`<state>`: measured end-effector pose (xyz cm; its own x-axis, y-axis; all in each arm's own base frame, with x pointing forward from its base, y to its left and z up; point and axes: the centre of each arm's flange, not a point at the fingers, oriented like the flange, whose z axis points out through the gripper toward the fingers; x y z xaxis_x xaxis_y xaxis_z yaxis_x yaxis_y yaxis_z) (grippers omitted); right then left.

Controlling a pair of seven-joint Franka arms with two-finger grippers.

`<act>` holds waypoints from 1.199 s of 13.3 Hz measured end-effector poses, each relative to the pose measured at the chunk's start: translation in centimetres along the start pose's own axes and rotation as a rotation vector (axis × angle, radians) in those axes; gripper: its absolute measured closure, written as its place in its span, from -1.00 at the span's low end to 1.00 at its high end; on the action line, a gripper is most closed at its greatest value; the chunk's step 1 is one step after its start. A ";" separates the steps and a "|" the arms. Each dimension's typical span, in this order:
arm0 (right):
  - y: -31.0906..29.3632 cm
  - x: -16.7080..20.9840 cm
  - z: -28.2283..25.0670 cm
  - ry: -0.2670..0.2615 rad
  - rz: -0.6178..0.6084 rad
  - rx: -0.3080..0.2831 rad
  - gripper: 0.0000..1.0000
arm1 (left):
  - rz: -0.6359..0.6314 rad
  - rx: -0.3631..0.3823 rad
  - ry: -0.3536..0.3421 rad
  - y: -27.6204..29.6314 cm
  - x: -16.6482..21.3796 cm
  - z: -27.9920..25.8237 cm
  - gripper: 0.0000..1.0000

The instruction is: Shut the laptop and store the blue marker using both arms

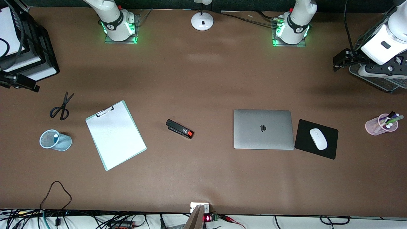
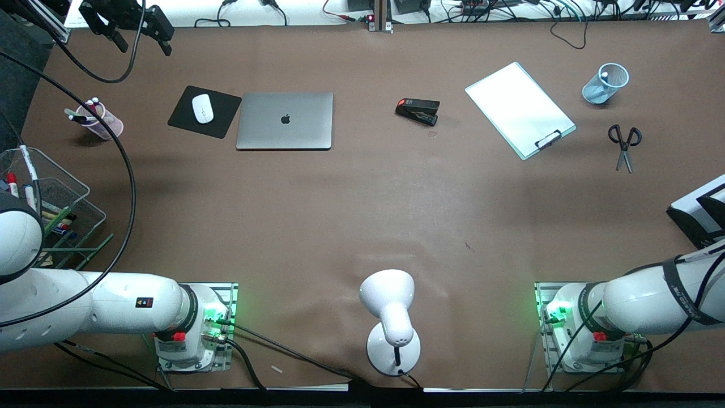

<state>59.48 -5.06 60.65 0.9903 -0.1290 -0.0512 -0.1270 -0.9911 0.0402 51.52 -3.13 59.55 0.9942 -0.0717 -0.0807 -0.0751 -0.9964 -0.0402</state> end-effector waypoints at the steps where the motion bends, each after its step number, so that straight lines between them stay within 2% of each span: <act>1: 0.2 -0.2 0.1 0.013 0.002 0.003 -1.00 | 0.000 0.000 0.000 0.0 0.0 0.0 -1.00; 3: 0.6 -0.9 1.3 0.027 0.001 0.012 -1.00 | -0.001 0.000 0.000 0.0 0.0 0.0 -1.00; 5: 0.8 -1.8 1.8 0.016 -0.004 0.019 -1.00 | -0.001 0.000 0.000 0.0 0.0 0.0 -1.00; 9: 1.1 -3.2 0.4 0.023 -0.049 0.027 -1.00 | -0.001 0.000 0.000 0.0 0.0 0.0 -1.00; 16: 0.8 -3.4 0.0 0.030 -0.056 0.028 -1.00 | -0.001 0.000 0.000 0.0 0.0 0.0 -1.00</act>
